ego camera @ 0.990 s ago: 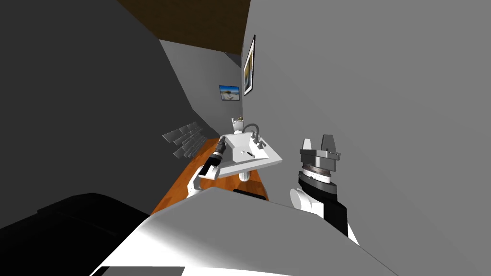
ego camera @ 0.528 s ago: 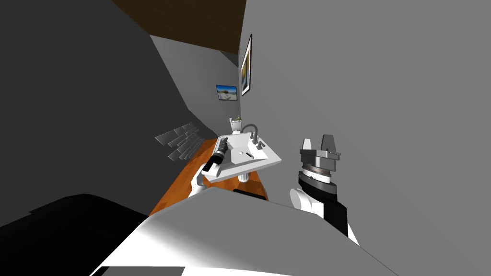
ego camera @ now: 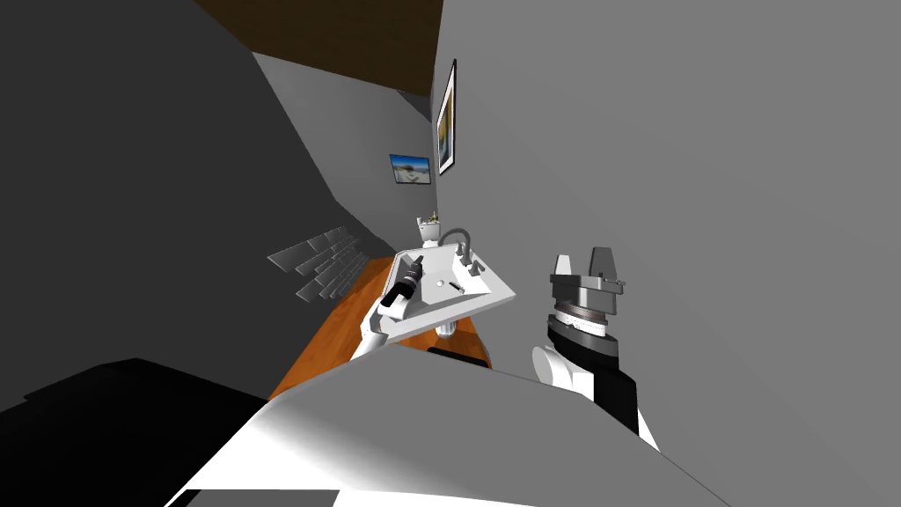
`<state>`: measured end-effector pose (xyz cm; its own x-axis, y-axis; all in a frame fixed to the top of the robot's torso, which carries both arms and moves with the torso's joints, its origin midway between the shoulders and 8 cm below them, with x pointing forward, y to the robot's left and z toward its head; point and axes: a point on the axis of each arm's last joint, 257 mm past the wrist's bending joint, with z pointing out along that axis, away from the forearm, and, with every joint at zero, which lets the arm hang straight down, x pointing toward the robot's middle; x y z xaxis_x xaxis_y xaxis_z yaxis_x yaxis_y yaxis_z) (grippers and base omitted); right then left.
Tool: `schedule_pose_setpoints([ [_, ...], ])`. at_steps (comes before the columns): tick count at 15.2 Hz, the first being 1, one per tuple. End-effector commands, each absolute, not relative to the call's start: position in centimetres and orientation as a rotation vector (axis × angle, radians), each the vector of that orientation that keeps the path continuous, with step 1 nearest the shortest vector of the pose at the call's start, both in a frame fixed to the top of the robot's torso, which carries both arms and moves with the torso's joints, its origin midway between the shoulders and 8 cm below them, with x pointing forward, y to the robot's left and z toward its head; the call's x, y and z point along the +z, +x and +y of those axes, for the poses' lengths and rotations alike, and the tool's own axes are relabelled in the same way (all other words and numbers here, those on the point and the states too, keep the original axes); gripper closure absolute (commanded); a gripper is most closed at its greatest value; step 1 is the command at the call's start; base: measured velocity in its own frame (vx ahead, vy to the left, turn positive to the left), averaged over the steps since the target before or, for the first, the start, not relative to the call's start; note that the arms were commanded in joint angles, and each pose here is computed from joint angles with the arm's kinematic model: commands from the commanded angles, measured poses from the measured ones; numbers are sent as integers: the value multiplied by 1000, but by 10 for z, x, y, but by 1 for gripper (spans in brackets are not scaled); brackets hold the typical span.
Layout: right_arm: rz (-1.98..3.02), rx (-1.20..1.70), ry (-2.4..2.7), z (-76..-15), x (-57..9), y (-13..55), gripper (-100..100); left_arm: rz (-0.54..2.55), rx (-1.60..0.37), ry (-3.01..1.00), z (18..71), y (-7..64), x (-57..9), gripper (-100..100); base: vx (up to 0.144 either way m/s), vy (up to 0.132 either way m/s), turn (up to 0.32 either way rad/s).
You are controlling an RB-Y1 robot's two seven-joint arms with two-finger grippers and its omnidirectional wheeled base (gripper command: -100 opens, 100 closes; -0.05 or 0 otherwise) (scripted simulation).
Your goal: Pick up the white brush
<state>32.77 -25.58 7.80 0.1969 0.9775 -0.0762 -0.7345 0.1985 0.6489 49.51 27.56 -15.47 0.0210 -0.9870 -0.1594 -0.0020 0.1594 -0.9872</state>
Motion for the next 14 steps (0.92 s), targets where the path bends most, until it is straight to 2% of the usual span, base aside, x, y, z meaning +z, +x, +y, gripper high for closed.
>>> schedule_pose_setpoints([
  [1, 544, 1283, 540, -256, 78, 328, 0, 1302, -1063, -1139, 275, 499, -167, -100, 41, 21, -121],
  [14, 544, 1283, 540, -256, 78, 328, 0, 1469, -992, -1307, 262, 516, -224, -100, 29, 19, -73],
])
